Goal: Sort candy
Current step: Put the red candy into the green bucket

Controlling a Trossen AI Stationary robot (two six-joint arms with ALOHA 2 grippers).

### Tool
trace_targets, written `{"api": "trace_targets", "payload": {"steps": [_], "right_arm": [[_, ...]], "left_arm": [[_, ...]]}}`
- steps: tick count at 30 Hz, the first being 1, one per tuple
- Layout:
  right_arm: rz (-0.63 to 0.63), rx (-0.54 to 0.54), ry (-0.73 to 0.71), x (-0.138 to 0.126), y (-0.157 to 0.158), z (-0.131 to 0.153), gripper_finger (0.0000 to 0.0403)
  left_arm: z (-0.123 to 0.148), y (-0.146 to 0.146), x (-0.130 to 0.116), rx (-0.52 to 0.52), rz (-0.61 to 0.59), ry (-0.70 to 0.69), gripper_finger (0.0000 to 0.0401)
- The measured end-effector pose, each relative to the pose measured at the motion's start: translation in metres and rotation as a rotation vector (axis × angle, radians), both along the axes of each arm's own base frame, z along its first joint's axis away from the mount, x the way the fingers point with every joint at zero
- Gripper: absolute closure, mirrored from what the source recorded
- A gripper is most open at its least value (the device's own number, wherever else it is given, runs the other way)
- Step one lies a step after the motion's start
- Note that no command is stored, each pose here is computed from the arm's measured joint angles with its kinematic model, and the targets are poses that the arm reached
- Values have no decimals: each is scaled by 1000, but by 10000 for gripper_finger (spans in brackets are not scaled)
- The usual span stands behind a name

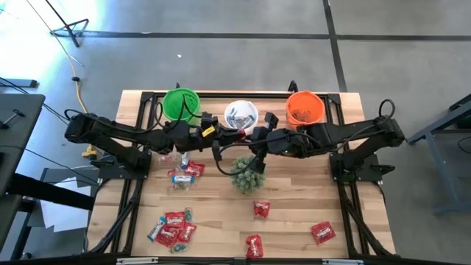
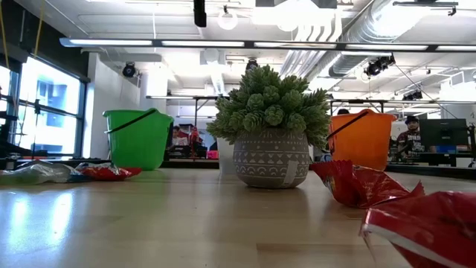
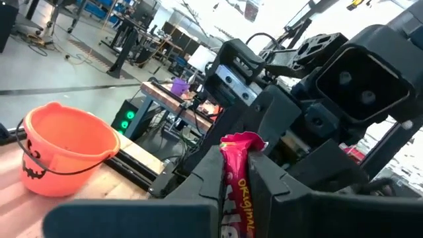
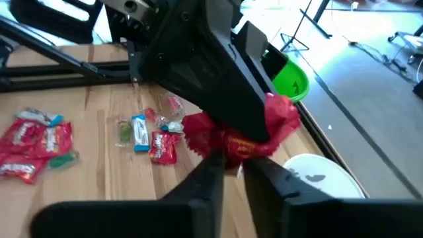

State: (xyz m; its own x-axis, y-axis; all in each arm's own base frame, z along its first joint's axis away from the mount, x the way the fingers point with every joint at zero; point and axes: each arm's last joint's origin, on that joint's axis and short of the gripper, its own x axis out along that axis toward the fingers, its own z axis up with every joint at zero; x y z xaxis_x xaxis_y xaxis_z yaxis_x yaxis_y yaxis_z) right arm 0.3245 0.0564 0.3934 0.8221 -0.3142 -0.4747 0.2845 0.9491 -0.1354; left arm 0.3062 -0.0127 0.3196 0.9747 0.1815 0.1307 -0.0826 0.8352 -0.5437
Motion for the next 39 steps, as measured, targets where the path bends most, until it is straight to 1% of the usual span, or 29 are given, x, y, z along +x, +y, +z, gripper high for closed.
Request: {"api": "trace_targets", "payload": {"steps": [7, 9, 11, 13, 15, 21, 25, 27, 29, 32, 35, 37, 39], "right_arm": [[-11, 42, -34, -20, 1, 15, 272], [-25, 81, -42, -29, 2, 19, 258], [-48, 144, -51, -37, 3, 22, 249], [-73, 200, -40, -46, 5, 22, 246], [-100, 250, -29, -52, 7, 22, 246], [-173, 336, 35, -60, 13, 13, 255], [-204, 357, 58, -59, 13, 9, 258], [-214, 368, 56, -59, 13, 8, 258], [-222, 370, 51, -59, 13, 8, 258], [-237, 384, 42, -59, 13, 8, 259], [-246, 396, 38, -59, 13, 8, 259], [-252, 405, 35, -59, 13, 8, 259], [-257, 412, 31, -59, 13, 8, 259]], "left_arm": [[9, 11, -7, 45, 41, -18, 386], [14, 17, -14, 74, 67, -7, 387], [20, 24, -24, 118, 98, 30, 387], [24, 34, -38, 159, 155, 102, 387], [28, 44, -57, 188, 247, 192, 387], [33, 69, -123, 228, 516, 447, 386], [28, 84, -155, 190, 677, 586, 383], [25, 94, -164, 162, 736, 637, 383], [20, 105, -169, 131, 761, 681, 382], [10, 123, -171, 64, 730, 756, 382], [-6, 142, -174, -38, 672, 857, 380], [-15, 155, -175, -103, 634, 893, 375], [-24, 165, -174, -153, 570, 916, 367]]}}
